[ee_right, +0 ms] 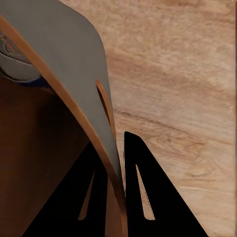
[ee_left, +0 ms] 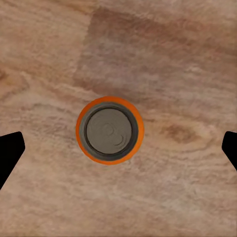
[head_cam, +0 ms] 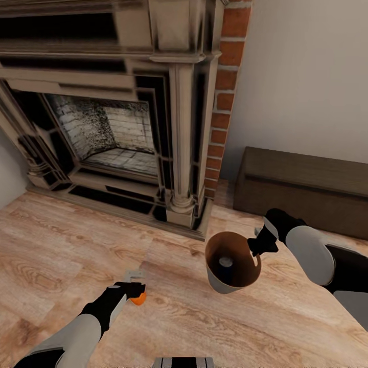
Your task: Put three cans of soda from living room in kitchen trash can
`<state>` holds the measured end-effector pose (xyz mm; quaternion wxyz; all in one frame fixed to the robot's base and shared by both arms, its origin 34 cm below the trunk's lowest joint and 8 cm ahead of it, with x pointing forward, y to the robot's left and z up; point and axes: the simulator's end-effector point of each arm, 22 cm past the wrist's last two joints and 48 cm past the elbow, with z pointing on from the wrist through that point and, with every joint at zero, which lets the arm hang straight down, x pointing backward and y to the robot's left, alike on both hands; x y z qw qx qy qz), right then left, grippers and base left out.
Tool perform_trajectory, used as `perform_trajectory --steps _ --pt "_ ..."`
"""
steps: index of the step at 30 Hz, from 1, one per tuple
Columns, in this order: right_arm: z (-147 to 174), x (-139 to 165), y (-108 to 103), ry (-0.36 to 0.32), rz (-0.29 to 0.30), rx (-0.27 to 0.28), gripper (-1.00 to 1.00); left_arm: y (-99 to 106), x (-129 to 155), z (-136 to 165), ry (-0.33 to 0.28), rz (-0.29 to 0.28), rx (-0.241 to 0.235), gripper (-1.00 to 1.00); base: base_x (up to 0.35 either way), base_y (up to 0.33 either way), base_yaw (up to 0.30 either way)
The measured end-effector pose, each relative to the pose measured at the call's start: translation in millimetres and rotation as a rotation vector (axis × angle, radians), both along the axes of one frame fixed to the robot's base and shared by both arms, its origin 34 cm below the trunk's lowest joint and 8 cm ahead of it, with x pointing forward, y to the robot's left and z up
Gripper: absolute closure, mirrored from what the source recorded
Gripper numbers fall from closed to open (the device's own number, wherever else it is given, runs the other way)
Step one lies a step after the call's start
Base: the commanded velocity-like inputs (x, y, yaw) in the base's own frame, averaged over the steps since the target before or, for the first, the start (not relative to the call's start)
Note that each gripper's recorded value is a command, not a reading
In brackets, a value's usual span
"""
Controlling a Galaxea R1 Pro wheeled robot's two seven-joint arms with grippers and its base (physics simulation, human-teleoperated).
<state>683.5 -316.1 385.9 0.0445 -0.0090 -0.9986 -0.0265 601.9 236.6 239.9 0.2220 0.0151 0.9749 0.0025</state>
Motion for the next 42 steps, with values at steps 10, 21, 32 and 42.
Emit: perform_trajectory --steps 10,21,32,42 --pt "-29.3 -8.4 2.3 0.021 0.000 0.007 1.00 7.2 -3.7 -27.4 -0.040 0.003 0.006 -1.00 0.000 0.000 0.000" --pt "-50.0 -14.5 3.1 0.037 -0.002 0.010 1.00 29.1 -7.1 -44.2 -0.053 0.015 0.031 -1.00 0.003 0.000 0.000" --pt "-55.1 -15.9 1.6 0.046 -0.001 0.006 1.00 28.5 -9.9 -48.7 -0.045 0.009 0.030 -1.00 0.199 0.000 0.000" --pt "-55.3 -16.2 -3.1 0.047 0.012 -0.013 1.00 28.2 -9.7 -48.8 -0.046 0.011 0.028 -1.00 0.032 0.000 0.000"
